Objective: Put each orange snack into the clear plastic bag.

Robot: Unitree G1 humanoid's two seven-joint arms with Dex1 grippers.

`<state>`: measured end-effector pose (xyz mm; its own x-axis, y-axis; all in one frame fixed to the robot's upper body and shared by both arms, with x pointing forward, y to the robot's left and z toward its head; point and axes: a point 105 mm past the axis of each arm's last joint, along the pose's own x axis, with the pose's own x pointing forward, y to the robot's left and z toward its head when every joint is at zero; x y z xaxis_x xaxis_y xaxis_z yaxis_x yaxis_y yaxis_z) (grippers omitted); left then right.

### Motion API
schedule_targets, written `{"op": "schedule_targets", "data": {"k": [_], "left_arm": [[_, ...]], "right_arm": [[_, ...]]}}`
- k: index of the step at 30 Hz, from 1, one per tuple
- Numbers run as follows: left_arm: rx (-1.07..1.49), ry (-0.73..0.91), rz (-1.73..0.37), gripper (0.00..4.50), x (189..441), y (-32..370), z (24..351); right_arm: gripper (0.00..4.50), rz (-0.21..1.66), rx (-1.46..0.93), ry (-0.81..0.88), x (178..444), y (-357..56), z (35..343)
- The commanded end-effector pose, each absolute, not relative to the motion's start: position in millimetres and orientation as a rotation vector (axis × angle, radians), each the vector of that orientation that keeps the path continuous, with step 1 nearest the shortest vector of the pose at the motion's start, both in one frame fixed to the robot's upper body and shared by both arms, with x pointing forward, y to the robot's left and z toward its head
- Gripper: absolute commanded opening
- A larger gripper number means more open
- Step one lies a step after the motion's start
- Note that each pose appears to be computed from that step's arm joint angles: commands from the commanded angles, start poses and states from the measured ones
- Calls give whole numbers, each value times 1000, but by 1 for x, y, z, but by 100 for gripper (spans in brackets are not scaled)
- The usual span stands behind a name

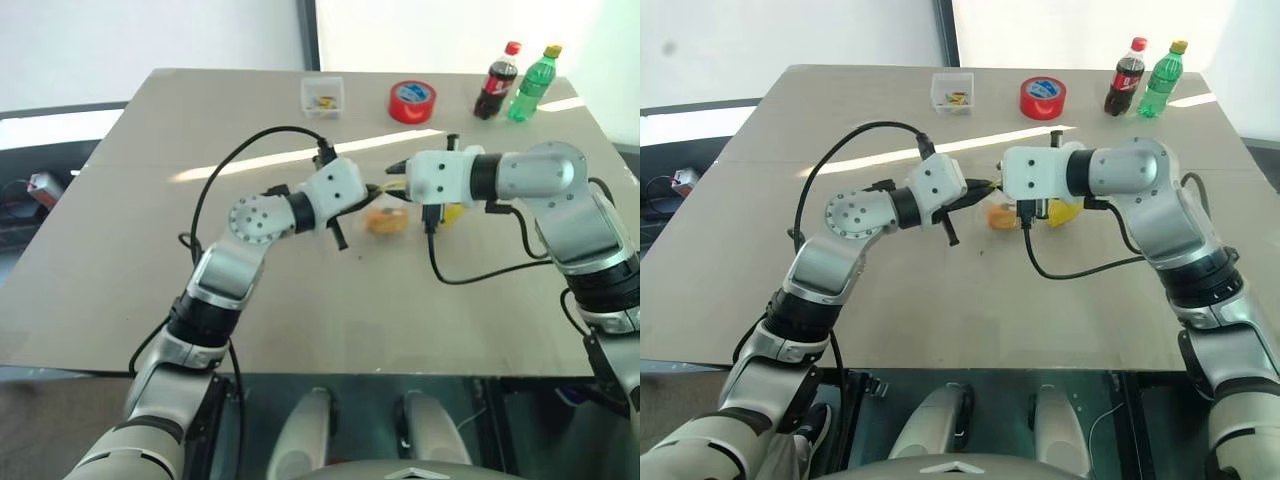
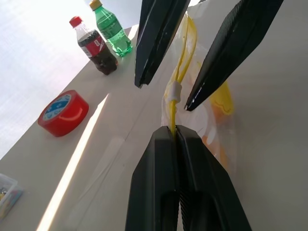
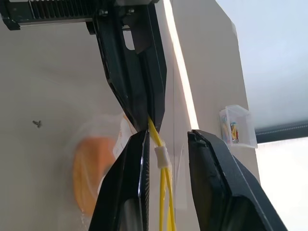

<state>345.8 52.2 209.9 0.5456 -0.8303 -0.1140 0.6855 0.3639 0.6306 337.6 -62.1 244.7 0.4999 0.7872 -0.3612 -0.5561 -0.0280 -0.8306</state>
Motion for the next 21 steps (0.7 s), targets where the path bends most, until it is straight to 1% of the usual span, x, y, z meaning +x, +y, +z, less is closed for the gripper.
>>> {"op": "schedule_targets", "data": {"k": [1,12,21], "left_arm": [[691,-291,-973,0,341,52,222],[709,-262,-967,0,338,56,214],[704,-260,-958,0,339,57,214]], "right_arm": [[129,1088,-1219,-299,334,-59,253],[129,1081,-1242,-285,338,-65,251],[129,1094,-1266,-258,338,-69,247]]}}
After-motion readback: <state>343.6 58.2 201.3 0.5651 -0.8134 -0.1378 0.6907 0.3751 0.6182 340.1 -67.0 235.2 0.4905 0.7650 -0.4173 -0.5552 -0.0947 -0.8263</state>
